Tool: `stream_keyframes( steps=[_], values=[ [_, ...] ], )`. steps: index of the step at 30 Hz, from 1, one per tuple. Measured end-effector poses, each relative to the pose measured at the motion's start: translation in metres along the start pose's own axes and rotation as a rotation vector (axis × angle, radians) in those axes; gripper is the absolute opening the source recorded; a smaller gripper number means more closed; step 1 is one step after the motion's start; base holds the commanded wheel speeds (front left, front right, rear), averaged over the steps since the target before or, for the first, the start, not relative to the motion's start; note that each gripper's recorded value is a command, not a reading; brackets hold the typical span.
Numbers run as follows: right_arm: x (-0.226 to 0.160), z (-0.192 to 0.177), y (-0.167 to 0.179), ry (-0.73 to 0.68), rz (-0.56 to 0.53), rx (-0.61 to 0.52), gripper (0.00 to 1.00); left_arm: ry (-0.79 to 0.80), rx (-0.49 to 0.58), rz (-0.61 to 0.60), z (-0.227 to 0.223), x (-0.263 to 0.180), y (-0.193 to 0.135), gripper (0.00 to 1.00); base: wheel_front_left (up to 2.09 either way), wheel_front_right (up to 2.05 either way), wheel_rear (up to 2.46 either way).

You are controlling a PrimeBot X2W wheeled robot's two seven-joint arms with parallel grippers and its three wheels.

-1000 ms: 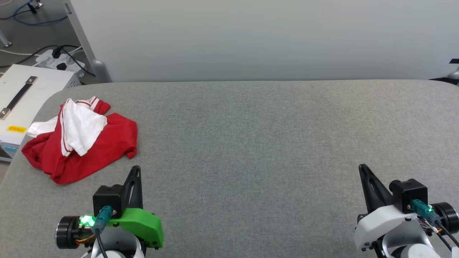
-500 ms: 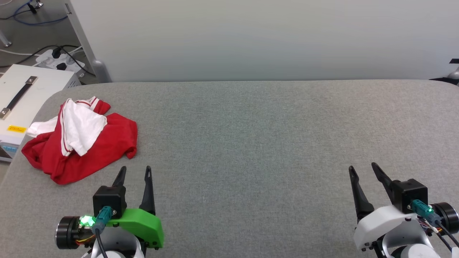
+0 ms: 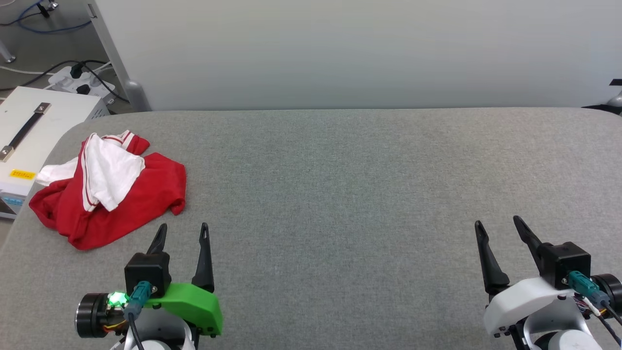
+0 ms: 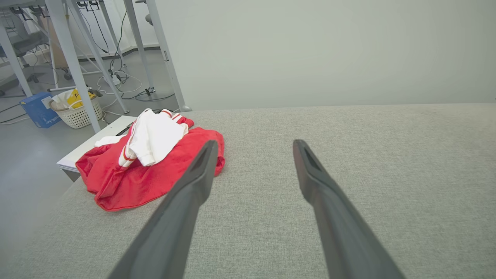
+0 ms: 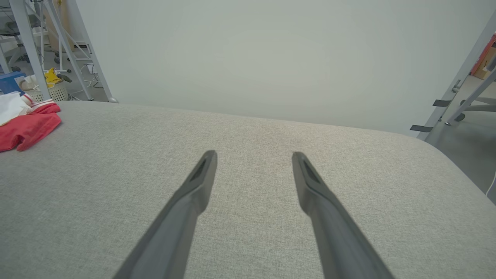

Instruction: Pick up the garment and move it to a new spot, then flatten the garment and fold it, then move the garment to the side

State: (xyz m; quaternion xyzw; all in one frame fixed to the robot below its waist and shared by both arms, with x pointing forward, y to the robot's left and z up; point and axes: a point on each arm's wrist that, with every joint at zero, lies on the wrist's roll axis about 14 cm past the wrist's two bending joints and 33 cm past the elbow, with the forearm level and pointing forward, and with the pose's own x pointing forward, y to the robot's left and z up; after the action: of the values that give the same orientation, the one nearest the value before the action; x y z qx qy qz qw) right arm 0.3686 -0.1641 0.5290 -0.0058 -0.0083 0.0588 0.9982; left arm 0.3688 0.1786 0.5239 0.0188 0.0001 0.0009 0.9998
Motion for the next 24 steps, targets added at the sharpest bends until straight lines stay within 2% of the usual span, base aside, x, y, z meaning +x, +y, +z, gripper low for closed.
stream_keyframes(
  steps=[24],
  values=[
    [-0.001,0.021,-0.003,-0.098,-0.007,0.040,1.00,-0.058,-0.016,0.000,0.010,-0.001,-0.003,1.00,0.00,0.00,0.00]
  ],
)
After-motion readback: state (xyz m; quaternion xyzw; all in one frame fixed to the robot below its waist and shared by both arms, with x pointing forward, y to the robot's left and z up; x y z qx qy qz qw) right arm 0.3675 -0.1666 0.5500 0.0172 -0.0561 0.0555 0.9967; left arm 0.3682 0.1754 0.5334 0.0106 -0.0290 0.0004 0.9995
